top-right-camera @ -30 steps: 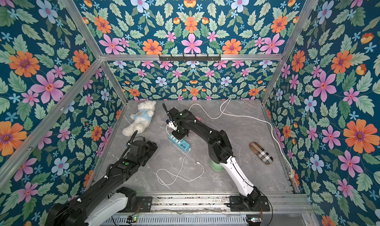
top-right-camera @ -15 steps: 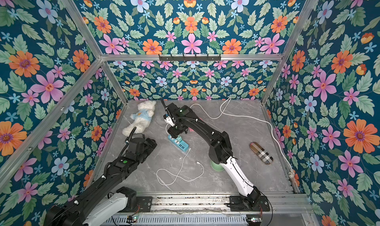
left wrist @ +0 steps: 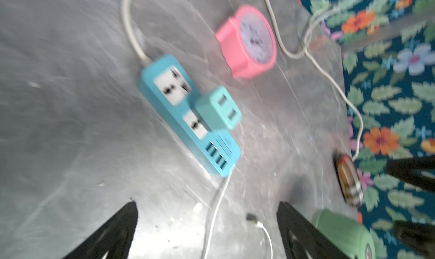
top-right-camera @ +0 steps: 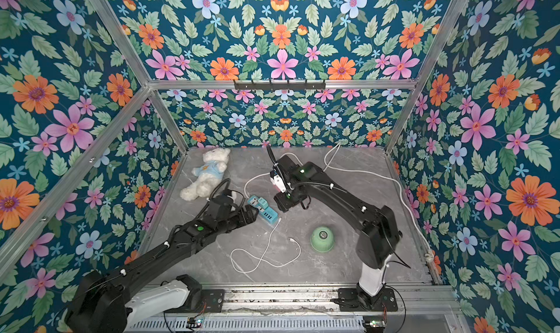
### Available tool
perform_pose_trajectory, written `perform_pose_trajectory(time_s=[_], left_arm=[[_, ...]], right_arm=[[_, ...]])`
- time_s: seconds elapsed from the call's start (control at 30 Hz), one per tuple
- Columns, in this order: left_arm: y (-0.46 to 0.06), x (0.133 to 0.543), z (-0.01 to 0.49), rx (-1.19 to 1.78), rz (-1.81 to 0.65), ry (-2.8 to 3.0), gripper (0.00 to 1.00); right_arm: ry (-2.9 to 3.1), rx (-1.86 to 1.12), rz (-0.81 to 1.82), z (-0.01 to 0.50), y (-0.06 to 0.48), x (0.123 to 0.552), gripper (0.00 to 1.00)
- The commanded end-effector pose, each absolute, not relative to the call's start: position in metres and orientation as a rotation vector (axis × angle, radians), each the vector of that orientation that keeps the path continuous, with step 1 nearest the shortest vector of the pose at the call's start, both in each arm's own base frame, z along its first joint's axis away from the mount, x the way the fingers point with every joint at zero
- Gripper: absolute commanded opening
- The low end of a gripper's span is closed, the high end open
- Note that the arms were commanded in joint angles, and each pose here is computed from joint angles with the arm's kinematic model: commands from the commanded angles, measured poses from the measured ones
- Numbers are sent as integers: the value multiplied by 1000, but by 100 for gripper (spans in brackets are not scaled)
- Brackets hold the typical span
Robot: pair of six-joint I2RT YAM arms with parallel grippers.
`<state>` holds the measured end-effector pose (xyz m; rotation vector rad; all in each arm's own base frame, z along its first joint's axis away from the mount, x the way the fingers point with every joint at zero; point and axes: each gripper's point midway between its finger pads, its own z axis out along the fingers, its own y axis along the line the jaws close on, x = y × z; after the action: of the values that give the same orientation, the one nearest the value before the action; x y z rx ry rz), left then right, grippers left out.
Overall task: Charge the cordless meat grinders
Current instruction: Pick up the charging cable from the center of the board.
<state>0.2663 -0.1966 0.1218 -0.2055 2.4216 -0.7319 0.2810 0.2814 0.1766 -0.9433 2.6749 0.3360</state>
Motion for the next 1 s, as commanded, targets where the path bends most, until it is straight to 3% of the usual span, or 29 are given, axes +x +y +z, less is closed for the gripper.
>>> perform_pose_trajectory(time_s=[0.0,0.3,0.57,0.97], left_arm=[[-193,263,108,-256,-691,2447,95],[-150,265,105,-611,-633,2281,97],[-128,261,111,-735,-587,2210,97],[-117,262,120,-784,-571,2167,98]], right_arm=[[2667,-951,378,162,275,259,59],[2685,-1177,270,115,271,227,57],[2743,-1274,209,77,275,223,57],[2779,-1310,176,67,274,222,56]])
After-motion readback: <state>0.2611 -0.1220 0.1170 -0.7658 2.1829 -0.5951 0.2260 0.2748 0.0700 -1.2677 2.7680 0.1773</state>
